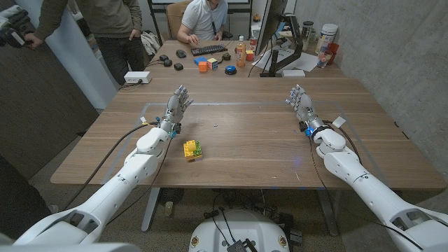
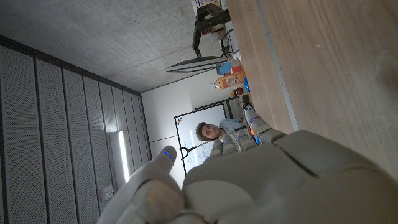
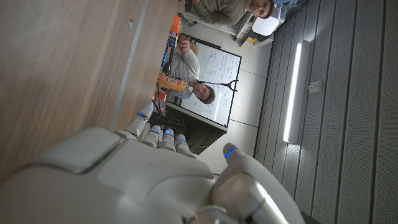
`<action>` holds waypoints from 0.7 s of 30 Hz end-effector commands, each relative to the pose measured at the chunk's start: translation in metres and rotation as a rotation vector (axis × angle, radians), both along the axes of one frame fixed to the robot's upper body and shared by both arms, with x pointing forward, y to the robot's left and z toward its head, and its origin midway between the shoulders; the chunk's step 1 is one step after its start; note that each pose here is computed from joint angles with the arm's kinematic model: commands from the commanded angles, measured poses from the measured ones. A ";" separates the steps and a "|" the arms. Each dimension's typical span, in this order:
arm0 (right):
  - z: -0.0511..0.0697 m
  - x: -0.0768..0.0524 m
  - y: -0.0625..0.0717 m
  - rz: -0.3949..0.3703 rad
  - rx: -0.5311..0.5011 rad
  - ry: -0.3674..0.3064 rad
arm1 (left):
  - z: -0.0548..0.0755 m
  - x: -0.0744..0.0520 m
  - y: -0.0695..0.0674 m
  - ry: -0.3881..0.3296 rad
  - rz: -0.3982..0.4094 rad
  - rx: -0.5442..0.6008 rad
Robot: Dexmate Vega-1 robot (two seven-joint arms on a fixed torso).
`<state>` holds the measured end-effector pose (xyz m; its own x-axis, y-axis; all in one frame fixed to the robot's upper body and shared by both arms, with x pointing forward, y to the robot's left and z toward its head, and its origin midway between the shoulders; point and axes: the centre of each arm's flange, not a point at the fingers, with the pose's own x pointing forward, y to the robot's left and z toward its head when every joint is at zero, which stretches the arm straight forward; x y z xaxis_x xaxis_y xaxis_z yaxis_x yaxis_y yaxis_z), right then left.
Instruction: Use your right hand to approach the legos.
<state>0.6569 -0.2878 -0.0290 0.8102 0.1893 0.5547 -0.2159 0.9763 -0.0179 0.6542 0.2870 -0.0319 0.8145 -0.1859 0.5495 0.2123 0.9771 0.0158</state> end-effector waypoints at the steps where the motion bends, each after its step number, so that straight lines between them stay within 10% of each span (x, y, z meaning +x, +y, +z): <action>1: -0.005 0.005 0.003 0.012 -0.001 0.013 | -0.005 0.002 -0.001 0.014 -0.003 0.000; 21: -0.008 -0.036 0.024 -0.078 -0.077 -0.046 | -0.006 0.002 -0.001 0.019 -0.007 0.011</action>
<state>0.6469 -0.2749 -0.0331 0.8057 0.1971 0.5585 -0.1917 0.9790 -0.0691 0.6565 0.2856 -0.0370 0.8225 -0.1906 0.5359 0.2153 0.9764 0.0169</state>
